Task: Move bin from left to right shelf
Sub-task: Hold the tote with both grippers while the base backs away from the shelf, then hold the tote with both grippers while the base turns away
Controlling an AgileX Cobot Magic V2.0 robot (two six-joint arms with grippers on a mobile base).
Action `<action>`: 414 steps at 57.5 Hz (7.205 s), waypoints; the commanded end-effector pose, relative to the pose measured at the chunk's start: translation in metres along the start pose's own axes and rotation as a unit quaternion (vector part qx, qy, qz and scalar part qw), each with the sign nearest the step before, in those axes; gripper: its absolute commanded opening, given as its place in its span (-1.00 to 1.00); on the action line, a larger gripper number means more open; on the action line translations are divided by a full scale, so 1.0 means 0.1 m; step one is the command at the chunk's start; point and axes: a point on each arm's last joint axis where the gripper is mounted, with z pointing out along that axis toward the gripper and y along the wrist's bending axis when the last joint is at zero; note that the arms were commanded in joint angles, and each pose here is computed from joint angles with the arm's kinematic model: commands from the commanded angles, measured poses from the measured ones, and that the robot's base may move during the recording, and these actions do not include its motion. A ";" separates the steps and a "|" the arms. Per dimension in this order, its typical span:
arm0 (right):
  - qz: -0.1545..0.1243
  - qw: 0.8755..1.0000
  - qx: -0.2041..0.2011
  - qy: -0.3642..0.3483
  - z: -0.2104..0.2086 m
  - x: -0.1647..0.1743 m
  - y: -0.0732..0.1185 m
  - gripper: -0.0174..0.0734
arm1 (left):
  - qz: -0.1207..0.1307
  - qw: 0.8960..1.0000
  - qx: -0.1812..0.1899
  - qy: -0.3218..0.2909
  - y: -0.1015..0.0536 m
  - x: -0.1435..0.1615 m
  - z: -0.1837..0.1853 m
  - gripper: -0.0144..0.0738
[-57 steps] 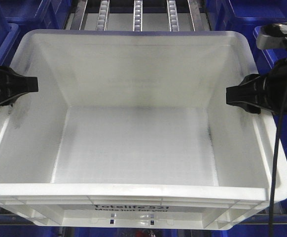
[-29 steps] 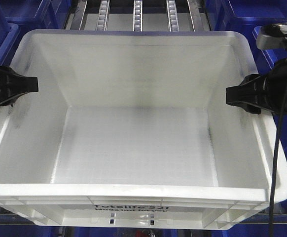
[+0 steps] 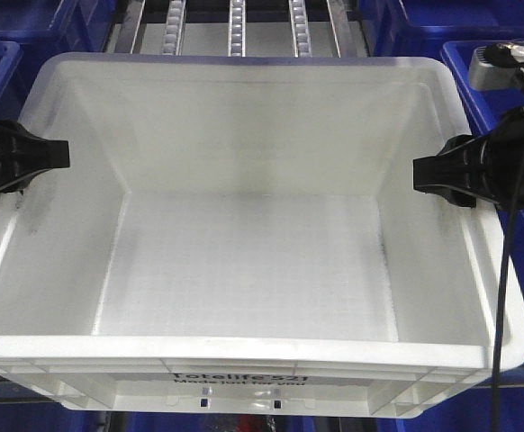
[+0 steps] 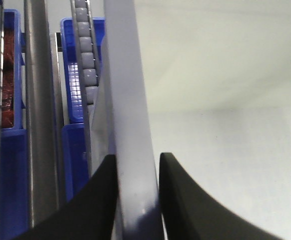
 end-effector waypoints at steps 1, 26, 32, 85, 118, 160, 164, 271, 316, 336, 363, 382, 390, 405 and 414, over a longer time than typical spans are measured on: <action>-0.027 0.996 0.017 -0.086 -0.20 -0.18 -0.01 -0.63 | 0.026 0.995 0.014 -0.094 -0.06 -0.21 -0.21 -0.69; -0.027 0.996 0.017 -0.086 -0.20 -0.18 -0.01 -0.63 | 0.026 0.995 0.014 -0.094 -0.06 -0.21 -0.21 -0.69; -0.027 0.996 0.017 -0.086 -0.20 -0.18 -0.01 -0.63 | 0.026 0.995 0.014 -0.094 -0.06 -0.21 -0.21 -0.69; -0.027 0.996 0.017 -0.086 -0.20 -0.18 -0.01 -0.63 | 0.026 0.995 0.014 -0.094 -0.06 -0.21 -0.21 -0.69; -0.027 0.996 0.017 -0.086 -0.20 -0.18 -0.01 -0.63 | 0.026 0.995 0.014 -0.094 -0.06 -0.21 -0.21 -0.69; -0.027 0.996 0.017 -0.086 -0.20 -0.18 -0.01 -0.63 | 0.026 0.995 0.014 -0.094 -0.06 -0.21 -0.22 -0.69; -0.027 0.996 0.017 -0.086 -0.20 -0.18 -0.01 -0.63 | 0.026 0.995 0.014 -0.094 -0.06 -0.21 -0.22 -0.69; -0.009 0.996 0.000 -0.087 -0.20 -0.18 0.01 -0.63 | 0.026 0.995 0.014 -0.094 -0.06 -0.21 -0.22 -0.69; -0.009 0.996 0.000 -0.087 -0.20 -0.18 0.01 -0.63 | 0.026 0.995 0.014 -0.094 -0.06 -0.21 -0.22 -0.69; -0.009 0.996 0.000 -0.087 -0.20 -0.18 0.01 -0.63 | 0.026 0.995 0.014 -0.094 -0.06 -0.21 -0.22 -0.69; -0.009 0.996 0.000 -0.087 -0.20 -0.18 0.01 -0.63 | 0.026 0.995 0.014 -0.094 -0.06 -0.21 -0.22 -0.69; -0.009 0.996 0.000 -0.087 -0.20 -0.18 0.01 -0.63 | 0.026 0.995 0.014 -0.094 -0.06 -0.21 -0.22 -0.69; -0.009 0.996 0.000 -0.087 -0.20 -0.18 0.01 -0.63 | 0.026 0.995 0.014 -0.094 -0.06 -0.21 -0.22 -0.69; -0.009 0.996 0.000 -0.087 -0.20 -0.18 0.01 -0.63 | 0.026 0.995 0.014 -0.094 -0.06 -0.21 -0.22 -0.69; -0.009 0.996 0.000 -0.087 -0.20 -0.18 0.01 -0.63 | 0.026 0.995 0.014 -0.094 -0.06 -0.21 -0.22 -0.69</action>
